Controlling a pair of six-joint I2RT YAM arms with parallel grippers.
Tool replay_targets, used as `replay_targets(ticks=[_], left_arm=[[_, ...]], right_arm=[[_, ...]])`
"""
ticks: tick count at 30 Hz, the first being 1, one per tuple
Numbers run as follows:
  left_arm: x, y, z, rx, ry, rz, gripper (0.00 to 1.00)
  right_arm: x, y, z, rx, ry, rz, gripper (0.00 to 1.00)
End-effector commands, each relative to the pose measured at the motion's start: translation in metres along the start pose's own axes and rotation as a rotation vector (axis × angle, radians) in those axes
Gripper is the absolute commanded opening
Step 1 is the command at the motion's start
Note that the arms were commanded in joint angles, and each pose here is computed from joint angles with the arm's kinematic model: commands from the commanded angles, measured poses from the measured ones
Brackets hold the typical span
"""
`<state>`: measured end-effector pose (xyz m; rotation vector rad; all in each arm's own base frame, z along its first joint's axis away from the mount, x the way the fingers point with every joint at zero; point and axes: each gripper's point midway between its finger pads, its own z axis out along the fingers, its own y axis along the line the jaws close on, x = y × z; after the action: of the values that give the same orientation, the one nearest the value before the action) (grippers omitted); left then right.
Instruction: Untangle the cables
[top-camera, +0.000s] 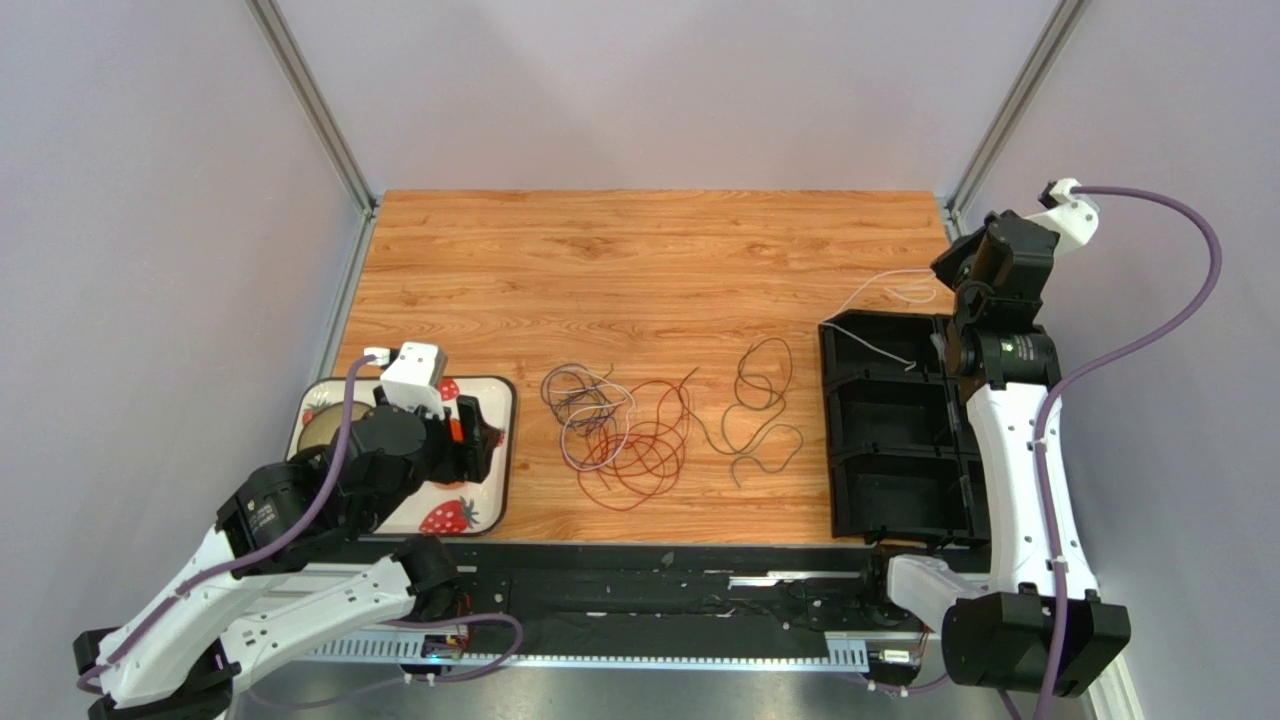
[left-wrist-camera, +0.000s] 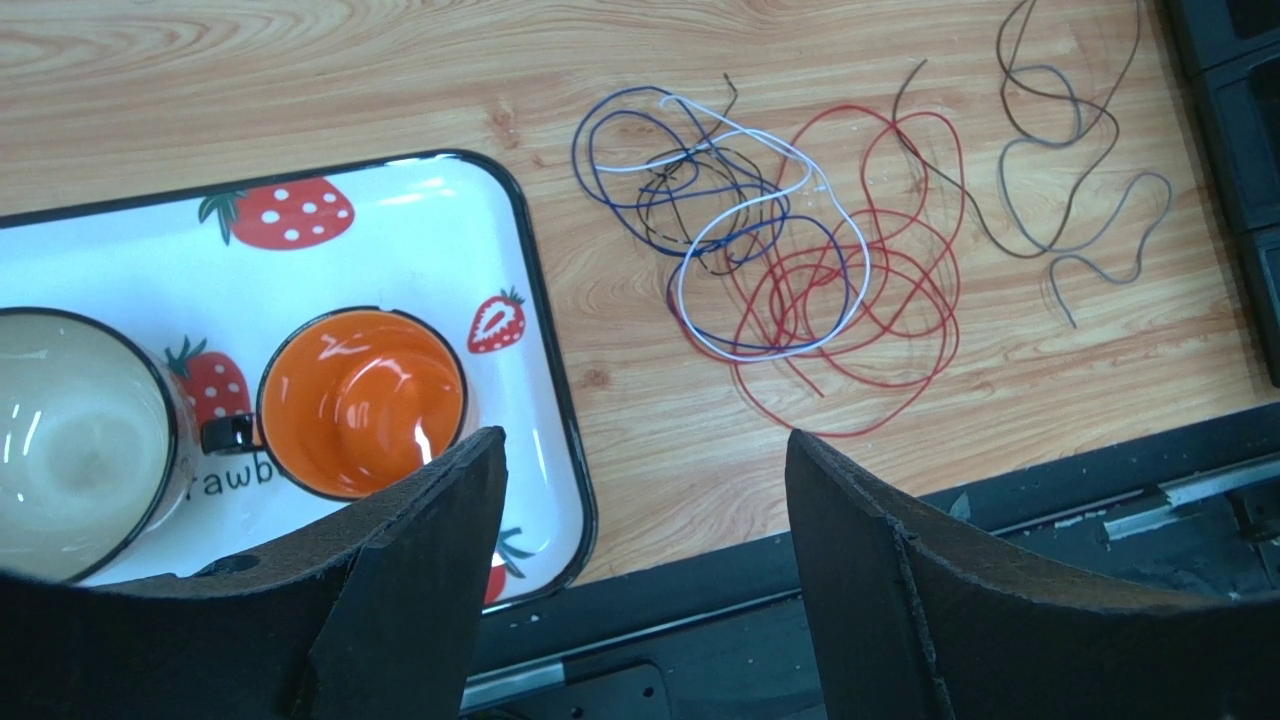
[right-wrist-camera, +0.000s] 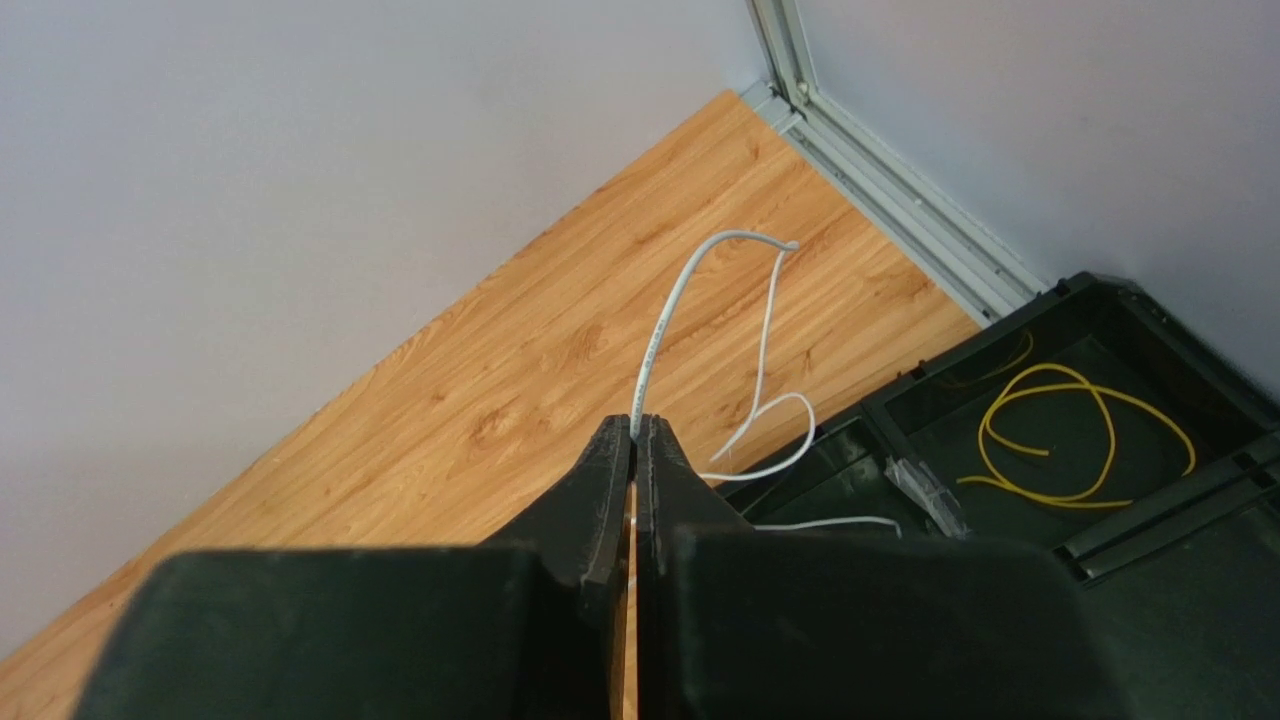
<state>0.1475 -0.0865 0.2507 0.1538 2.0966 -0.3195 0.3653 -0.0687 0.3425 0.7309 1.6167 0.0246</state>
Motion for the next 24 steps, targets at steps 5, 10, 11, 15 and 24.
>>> replay_targets(ticks=[5,10,11,15,24], left_arm=[[-0.001,0.002,0.001,-0.017,-0.008,-0.011,0.76],[-0.001,0.002,0.001,-0.016,-0.009,-0.011,0.76],[-0.001,0.002,0.002,-0.015,-0.008,-0.009,0.76],[-0.001,0.001,0.002,-0.011,-0.007,-0.007,0.76],[-0.002,0.003,0.0,-0.01,-0.019,-0.015,0.76]], right_arm=[[0.016,0.0,0.006,-0.095,0.109,0.125,0.0],[0.022,-0.003,0.0,-0.09,0.16,0.159,0.0],[0.028,0.002,-0.001,-0.117,0.19,0.163,0.0],[0.045,0.004,0.007,-0.128,0.261,0.177,0.0],[0.058,0.005,0.01,-0.164,0.337,0.232,0.0]])
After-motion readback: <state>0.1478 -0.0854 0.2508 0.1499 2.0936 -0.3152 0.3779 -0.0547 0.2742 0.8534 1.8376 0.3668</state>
